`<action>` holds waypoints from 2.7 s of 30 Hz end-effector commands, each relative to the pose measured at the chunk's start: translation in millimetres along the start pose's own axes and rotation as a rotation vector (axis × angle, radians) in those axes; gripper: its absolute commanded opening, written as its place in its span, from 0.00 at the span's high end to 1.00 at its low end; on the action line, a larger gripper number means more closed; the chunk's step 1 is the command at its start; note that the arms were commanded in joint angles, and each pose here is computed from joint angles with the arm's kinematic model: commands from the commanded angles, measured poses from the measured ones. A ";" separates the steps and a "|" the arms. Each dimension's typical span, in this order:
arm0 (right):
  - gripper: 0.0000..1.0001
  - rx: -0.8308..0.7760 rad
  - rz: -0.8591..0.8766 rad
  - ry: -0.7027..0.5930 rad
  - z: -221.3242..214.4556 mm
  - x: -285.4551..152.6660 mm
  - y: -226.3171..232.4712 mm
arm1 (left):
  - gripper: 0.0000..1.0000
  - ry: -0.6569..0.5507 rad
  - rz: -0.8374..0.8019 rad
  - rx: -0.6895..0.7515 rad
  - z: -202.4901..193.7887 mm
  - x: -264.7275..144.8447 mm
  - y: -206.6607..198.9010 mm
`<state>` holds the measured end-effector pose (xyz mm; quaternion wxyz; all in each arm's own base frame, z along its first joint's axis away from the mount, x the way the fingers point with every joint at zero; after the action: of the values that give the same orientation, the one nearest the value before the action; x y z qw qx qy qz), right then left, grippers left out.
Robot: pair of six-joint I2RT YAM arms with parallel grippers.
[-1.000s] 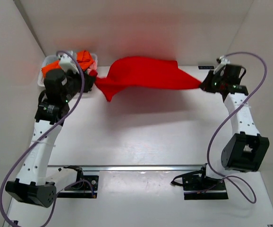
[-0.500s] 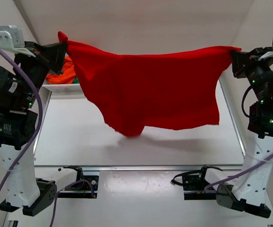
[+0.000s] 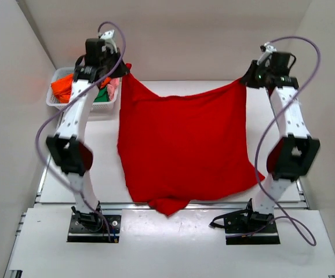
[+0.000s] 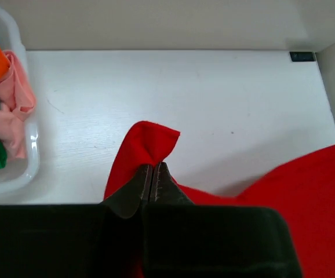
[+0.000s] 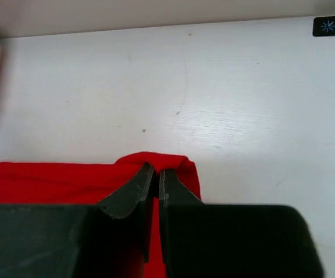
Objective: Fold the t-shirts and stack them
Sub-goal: Flatten out the tshirt
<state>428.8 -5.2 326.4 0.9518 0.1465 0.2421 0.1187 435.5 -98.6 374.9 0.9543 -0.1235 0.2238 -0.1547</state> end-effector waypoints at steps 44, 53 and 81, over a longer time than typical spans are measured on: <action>1.00 0.278 -0.192 0.319 -243.1 -119.2 1.4 | 1.00 0.122 -0.028 -0.183 -261.6 -189.3 -3.7; 1.00 0.264 -0.147 0.331 -254.0 -124.2 7.4 | 1.00 0.099 0.006 -0.220 -263.5 -190.0 -2.4; 1.00 -0.141 -0.014 -0.543 53.2 -261.3 91.4 | 1.00 -0.799 -0.007 0.109 80.8 -334.4 -81.5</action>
<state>220.9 -9.8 501.0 0.9893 0.1131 -0.0165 0.0907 159.8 -41.3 602.6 0.9643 -0.1412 -0.1938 -0.1119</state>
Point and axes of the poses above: each gripper's point midway between its finger pads, its own x axis out along the fingers, its own y axis along the line the jaws close on, z = x × y, the point moved 8 cm from there along -x, back along the fingers, and after that the axes turned 2 degrees about x, right-handed, at the moved point
